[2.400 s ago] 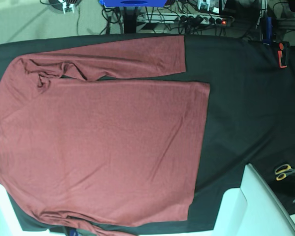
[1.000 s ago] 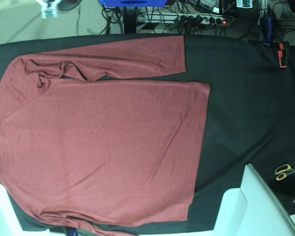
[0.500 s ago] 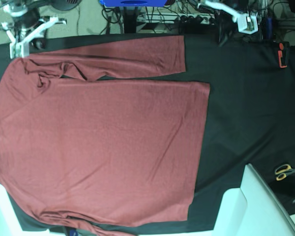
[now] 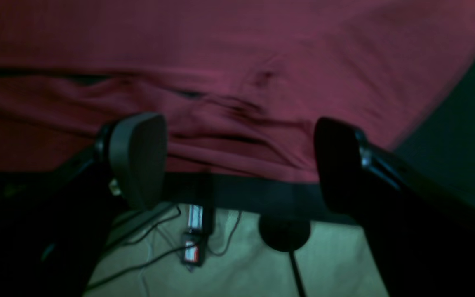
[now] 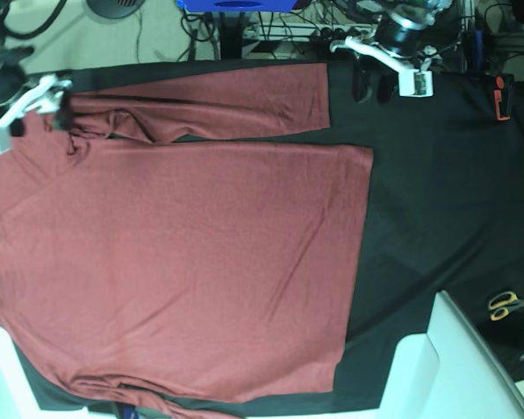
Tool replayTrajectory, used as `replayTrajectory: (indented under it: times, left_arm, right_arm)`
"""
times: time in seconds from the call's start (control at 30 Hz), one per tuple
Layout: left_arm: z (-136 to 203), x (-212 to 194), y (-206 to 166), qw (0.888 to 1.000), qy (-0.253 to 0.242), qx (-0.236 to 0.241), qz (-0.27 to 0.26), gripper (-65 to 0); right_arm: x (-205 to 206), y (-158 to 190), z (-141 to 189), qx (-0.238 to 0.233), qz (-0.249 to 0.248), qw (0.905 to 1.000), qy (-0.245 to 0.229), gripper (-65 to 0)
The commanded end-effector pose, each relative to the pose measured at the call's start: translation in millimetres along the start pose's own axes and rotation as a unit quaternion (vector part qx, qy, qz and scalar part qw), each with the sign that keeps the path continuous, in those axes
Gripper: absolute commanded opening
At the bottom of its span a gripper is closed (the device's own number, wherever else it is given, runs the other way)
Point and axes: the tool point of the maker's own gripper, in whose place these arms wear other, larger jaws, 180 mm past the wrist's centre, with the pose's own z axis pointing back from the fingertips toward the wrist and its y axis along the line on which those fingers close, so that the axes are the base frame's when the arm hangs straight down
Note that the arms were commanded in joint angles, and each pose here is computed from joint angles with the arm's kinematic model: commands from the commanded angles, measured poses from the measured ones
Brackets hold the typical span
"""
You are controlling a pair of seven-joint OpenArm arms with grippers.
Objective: Fold the T-shirt properly
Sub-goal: 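Move right gripper to the collar corner, left gripper to the sleeve cuff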
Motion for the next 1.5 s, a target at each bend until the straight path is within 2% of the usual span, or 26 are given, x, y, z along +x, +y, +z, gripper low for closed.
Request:
replayTrajectory:
  times: [0.0, 0.13, 0.3, 0.43, 0.7, 1.0, 1.33, 1.37, 1.47]
  left_arm:
    - [1.0, -0.7, -0.2, 1.000, -0.003, 0.002, 0.003, -40.5]
    - [-2.9, -18.4, 0.6, 1.000, 0.016, 0.011, 0.017, -40.5]
    - [-7.1, -23.8, -1.0, 1.000, 0.023, 0.003, 0.018, -40.5]
    - [-11.1, -25.3, -13.7, 0.999, 0.023, -0.026, 0.025, -40.5]
    - [-18.6, -37.5, -22.8, 0.998, 0.032, -0.023, 0.050, -40.5]
    - [-28.5, -41.2, -65.8, 0.995, 0.042, -0.079, 0.041, -40.5]
    - [-34.2, -42.7, -66.4, 0.995, 0.044, -0.079, 0.041, -41.3]
    - [-34.6, -42.1, -66.4, 0.995, 0.043, -0.079, 0.041, -44.3]
    - [-35.0, -41.4, -66.5, 0.995, 0.042, -0.079, 0.041, -63.2]
  right_arm:
    - [2.2, -10.3, 1.7, -0.009, -0.009, 0.9999, -0.008, -12.3]
    - [-11.6, -37.9, -7.0, -0.025, -0.042, 0.9988, 0.009, -12.2]
    - [-32.5, -44.6, -15.1, -0.020, -0.065, 0.9971, 0.034, -12.2]
    - [-29.4, -44.5, -16.5, -0.020, -0.065, 0.9972, 0.030, -12.2]
    - [-27.0, -44.5, -17.1, -0.019, -0.065, 0.9973, 0.027, -12.2]
    - [-26.8, -44.5, -17.5, -0.019, -0.065, 0.9973, 0.027, -12.2]
    - [-27.4, -44.5, -17.2, -0.019, -0.065, 0.9973, 0.028, -12.2]
    - [-26.8, -44.0, -17.7, -0.019, -0.065, 0.9974, 0.027, -12.2]
    - [-19.4, -44.4, -20.1, -0.018, -0.063, 0.9977, 0.020, -12.2]
